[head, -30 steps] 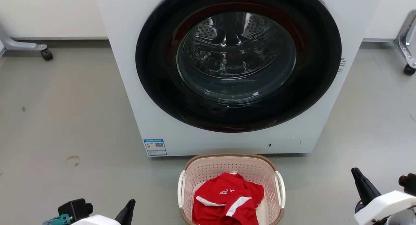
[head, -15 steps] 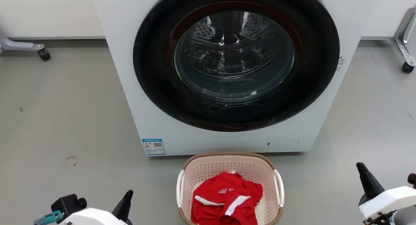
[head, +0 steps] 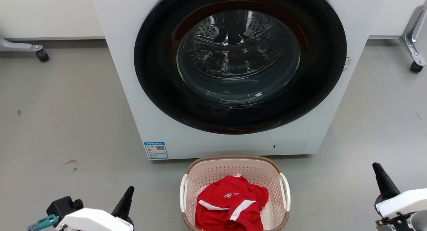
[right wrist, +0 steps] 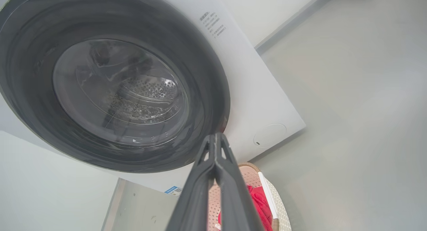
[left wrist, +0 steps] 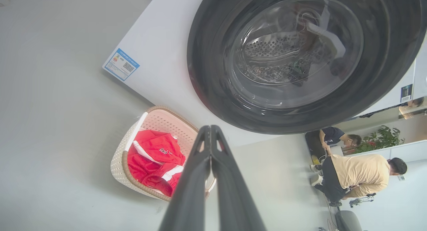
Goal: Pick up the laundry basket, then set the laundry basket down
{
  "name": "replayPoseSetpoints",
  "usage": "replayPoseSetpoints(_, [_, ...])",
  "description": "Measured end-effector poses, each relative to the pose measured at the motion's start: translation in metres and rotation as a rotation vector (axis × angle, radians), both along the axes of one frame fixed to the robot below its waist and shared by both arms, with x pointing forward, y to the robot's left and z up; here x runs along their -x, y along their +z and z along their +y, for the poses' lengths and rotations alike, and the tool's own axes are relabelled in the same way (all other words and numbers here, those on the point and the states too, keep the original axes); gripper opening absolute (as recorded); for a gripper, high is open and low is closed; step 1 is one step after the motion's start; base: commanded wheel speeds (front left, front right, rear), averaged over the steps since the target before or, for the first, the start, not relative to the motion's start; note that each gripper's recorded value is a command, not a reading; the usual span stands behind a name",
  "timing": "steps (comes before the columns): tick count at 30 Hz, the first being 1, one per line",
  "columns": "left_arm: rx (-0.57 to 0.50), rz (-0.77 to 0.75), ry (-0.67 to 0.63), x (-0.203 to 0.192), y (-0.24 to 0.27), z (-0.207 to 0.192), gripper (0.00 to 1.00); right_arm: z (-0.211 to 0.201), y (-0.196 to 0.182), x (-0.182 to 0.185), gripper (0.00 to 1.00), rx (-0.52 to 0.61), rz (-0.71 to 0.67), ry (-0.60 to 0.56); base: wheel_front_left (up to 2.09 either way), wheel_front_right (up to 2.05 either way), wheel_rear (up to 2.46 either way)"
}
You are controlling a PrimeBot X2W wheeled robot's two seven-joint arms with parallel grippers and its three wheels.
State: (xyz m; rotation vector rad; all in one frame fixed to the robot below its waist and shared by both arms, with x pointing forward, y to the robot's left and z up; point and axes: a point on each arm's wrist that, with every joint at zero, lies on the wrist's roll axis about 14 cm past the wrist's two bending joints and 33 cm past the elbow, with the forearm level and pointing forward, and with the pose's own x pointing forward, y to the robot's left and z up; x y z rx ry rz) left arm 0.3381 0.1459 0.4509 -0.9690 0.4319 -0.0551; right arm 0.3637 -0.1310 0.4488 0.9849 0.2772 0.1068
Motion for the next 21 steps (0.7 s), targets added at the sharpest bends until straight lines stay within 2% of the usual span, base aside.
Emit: replayPoseSetpoints(21, [0.168,-0.039,0.091,-0.016,0.012,0.008,0.0,-0.02,0.009,-0.006,0.0,-0.17,0.007,-0.102,0.0,0.0,0.0])
